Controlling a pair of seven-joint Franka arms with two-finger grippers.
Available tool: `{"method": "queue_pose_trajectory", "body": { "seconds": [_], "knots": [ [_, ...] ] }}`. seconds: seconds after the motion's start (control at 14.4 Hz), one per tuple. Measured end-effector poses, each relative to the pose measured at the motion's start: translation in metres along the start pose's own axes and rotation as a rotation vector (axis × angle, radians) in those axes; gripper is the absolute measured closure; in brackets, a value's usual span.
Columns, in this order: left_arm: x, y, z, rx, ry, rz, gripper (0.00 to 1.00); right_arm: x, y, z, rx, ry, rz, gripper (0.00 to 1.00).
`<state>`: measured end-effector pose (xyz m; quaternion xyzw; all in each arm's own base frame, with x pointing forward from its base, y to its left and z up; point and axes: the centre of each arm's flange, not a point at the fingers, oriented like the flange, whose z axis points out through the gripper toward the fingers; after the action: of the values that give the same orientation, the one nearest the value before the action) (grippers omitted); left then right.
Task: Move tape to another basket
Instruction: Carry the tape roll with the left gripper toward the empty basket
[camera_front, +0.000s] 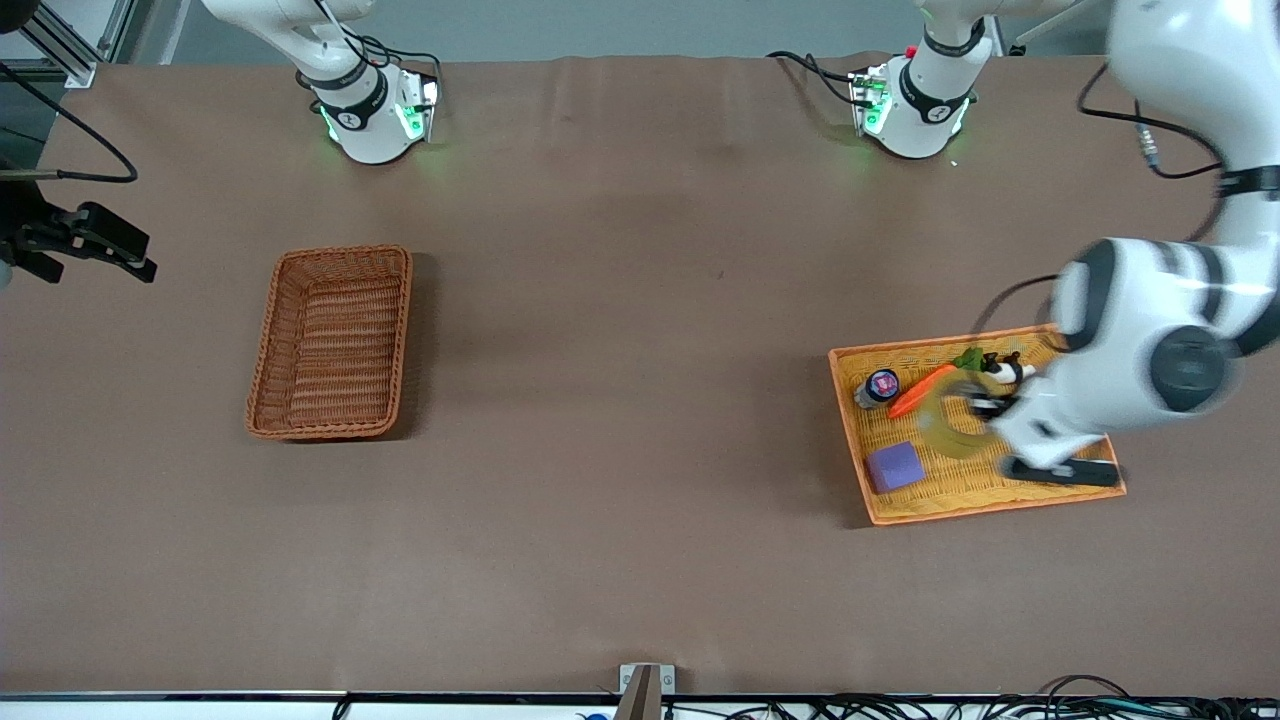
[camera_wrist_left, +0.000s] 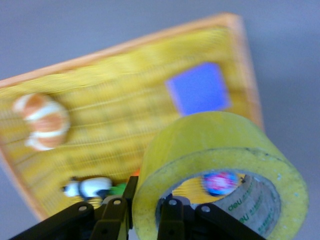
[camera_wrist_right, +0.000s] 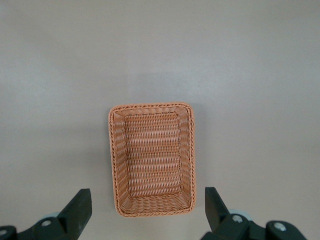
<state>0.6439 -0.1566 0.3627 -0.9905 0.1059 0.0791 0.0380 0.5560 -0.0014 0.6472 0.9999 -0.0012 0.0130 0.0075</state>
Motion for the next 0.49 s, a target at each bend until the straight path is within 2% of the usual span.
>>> {"method": "queue_pose_trajectory", "body": {
  "seconds": [0.14, 0.28, 0.49],
  "knots": [
    [-0.004, 0.095, 0.01, 0.021, -0.01, 0.083, 0.78, 0.0, 0.0, 0.0, 0.0, 0.0, -0.001, 0.0],
    [-0.008, 0.166, 0.014, 0.02, -0.002, 0.106, 0.78, 0.0, -0.001, 0.0, 0.0, 0.0, -0.001, 0.0],
    [-0.017, 0.247, 0.018, -0.075, -0.017, 0.149, 0.78, 0.0, -0.001, 0.0, 0.0, 0.0, -0.001, 0.0]
  ]
}}
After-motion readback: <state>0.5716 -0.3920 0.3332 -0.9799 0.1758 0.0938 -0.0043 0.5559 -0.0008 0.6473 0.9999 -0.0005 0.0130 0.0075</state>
